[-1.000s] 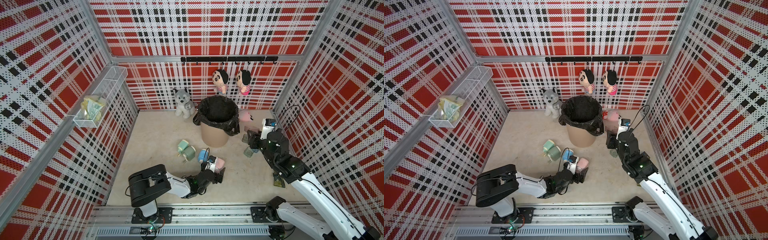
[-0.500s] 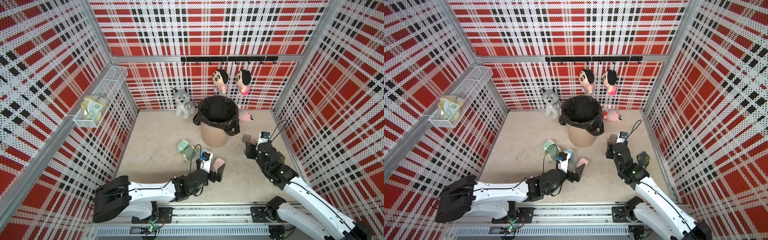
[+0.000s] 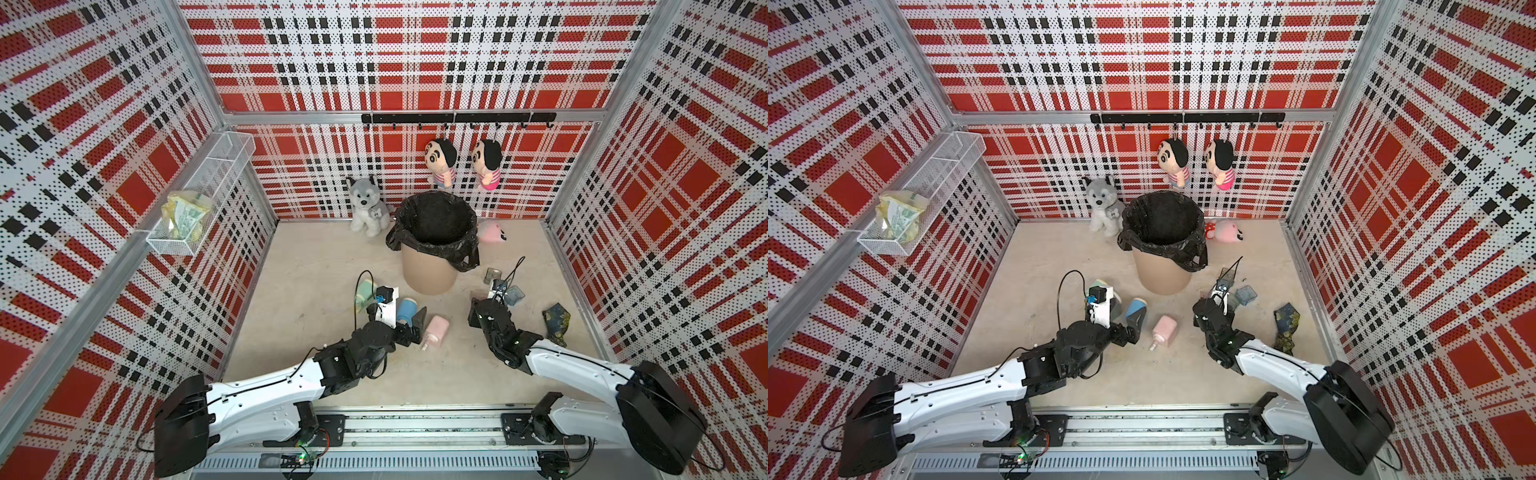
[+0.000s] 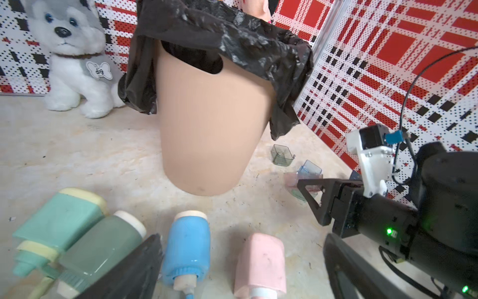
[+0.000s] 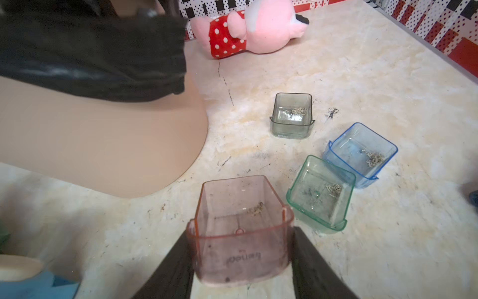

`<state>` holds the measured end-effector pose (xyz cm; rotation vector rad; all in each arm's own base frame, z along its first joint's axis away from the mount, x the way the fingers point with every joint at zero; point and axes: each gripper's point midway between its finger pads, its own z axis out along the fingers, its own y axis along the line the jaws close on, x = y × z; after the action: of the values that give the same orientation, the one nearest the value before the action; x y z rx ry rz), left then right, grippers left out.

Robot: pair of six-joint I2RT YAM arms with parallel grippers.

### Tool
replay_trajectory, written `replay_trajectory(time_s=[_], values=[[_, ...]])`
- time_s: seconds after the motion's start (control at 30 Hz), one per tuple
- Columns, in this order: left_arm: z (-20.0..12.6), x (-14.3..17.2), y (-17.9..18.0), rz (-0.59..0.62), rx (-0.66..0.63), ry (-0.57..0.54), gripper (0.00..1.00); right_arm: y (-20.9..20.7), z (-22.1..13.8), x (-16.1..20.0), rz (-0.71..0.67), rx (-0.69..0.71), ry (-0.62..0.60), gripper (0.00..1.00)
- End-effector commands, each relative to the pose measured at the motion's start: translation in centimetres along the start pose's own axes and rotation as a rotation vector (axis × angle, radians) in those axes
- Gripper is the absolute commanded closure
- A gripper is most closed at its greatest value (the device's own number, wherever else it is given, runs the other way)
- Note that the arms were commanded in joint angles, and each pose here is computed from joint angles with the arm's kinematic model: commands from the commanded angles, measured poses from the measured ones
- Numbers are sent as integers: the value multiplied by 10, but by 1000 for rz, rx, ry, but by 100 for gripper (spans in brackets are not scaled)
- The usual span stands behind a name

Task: Take out the pencil sharpener tray and clean the shavings
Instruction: Place the container at the center of the board.

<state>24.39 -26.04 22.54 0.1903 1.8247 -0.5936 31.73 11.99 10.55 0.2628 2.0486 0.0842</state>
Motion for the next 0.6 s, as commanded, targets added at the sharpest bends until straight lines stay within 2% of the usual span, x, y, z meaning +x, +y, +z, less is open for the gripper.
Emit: replay_trajectory(time_s=[0.0, 0.2, 0.37, 0.57], values=[[0, 3, 6, -11, 1, 27, 2, 7, 7, -12, 79, -10, -116, 46], [6, 3, 6, 6, 5, 47, 2, 4, 33, 21, 79, 34, -96, 46], [5, 1, 10, 5, -2, 45, 2, 13, 46, 34, 40, 59, -73, 45], [3, -5, 15, -9, -13, 29, 2, 13, 46, 45, 55, 59, -64, 43]])
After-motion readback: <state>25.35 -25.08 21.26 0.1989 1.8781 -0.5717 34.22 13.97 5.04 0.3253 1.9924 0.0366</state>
